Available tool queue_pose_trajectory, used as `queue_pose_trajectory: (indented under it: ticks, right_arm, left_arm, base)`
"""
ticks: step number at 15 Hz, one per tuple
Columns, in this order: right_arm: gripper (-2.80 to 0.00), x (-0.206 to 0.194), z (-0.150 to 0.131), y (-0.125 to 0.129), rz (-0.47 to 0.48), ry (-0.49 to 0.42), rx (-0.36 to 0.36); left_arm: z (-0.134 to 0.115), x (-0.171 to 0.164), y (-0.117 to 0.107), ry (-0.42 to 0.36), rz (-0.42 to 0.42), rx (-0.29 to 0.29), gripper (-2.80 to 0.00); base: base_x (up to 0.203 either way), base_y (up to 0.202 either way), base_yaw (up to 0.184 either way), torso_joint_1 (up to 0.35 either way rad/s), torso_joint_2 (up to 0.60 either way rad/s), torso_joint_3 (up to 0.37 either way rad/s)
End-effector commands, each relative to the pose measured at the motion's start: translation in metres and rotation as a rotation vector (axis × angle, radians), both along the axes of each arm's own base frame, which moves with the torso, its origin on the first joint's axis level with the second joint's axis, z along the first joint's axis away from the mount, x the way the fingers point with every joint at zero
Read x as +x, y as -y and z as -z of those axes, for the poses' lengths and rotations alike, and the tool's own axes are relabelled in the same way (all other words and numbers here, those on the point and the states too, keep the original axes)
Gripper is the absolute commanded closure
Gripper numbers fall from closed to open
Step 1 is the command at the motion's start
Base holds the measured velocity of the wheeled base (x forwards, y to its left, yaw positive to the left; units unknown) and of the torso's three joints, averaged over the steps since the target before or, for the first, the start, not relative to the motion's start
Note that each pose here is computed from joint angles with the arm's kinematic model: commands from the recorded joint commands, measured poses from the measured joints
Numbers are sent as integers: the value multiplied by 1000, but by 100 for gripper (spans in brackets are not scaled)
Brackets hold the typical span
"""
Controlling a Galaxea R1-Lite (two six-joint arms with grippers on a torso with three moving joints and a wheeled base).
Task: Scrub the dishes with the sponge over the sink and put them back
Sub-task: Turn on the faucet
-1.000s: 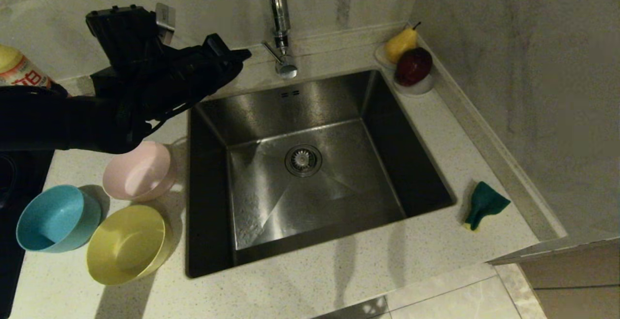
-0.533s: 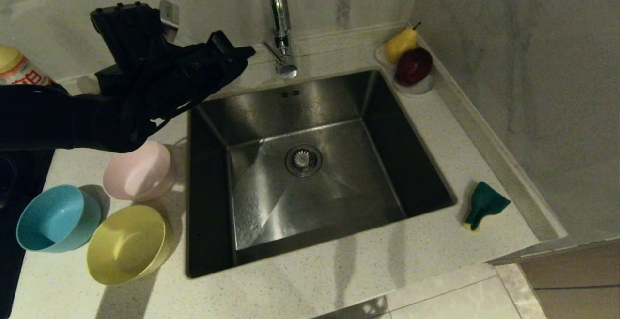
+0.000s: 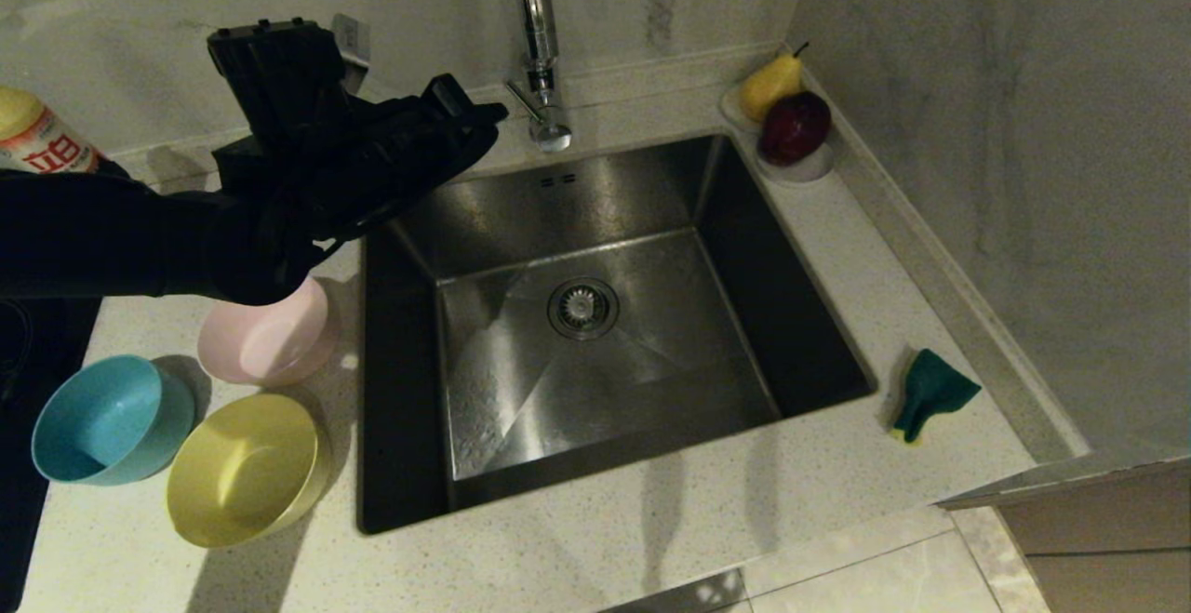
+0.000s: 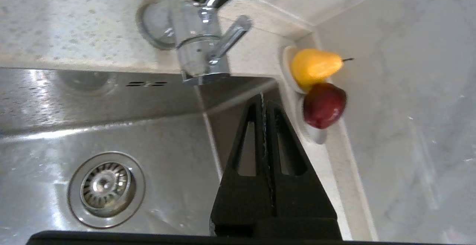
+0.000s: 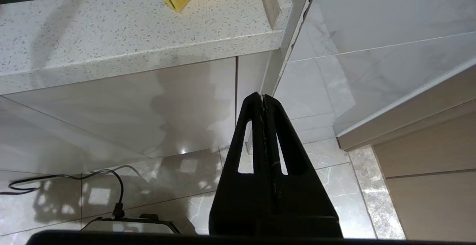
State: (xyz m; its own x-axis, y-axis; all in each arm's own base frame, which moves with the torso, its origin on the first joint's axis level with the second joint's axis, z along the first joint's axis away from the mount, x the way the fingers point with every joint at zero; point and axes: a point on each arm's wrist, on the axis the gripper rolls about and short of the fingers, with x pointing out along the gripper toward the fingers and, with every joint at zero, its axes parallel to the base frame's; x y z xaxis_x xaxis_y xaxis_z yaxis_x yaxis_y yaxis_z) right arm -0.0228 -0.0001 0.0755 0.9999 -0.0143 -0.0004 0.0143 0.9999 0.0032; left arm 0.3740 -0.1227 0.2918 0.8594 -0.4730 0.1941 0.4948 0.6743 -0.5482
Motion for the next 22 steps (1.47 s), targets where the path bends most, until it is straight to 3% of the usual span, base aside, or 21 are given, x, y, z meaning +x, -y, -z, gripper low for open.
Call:
queue_pose_trajectory:
  ticks: [1,8,13,22]
  right_arm:
    - [0,0,0,0,-1,0,0]
    - [0,0,0,0,0,0,0]
    - [0,0,0,0,0,0,0]
    - [0,0,0,0,-2,0,0]
  left_arm:
    - [5,2,1,-10,-10,2,0]
    - [-18,3,-4,41,-23,-11,0]
    - [-8,12,-1,23,-27,1,0]
    - [-12,35,5,79,-77,-7,0]
  base:
    - [0,0,0,0,0,0]
    - [0,0,0,0,0,0]
    - [0,0,0,0,0,0]
    - [0,0,0,0,0,0]
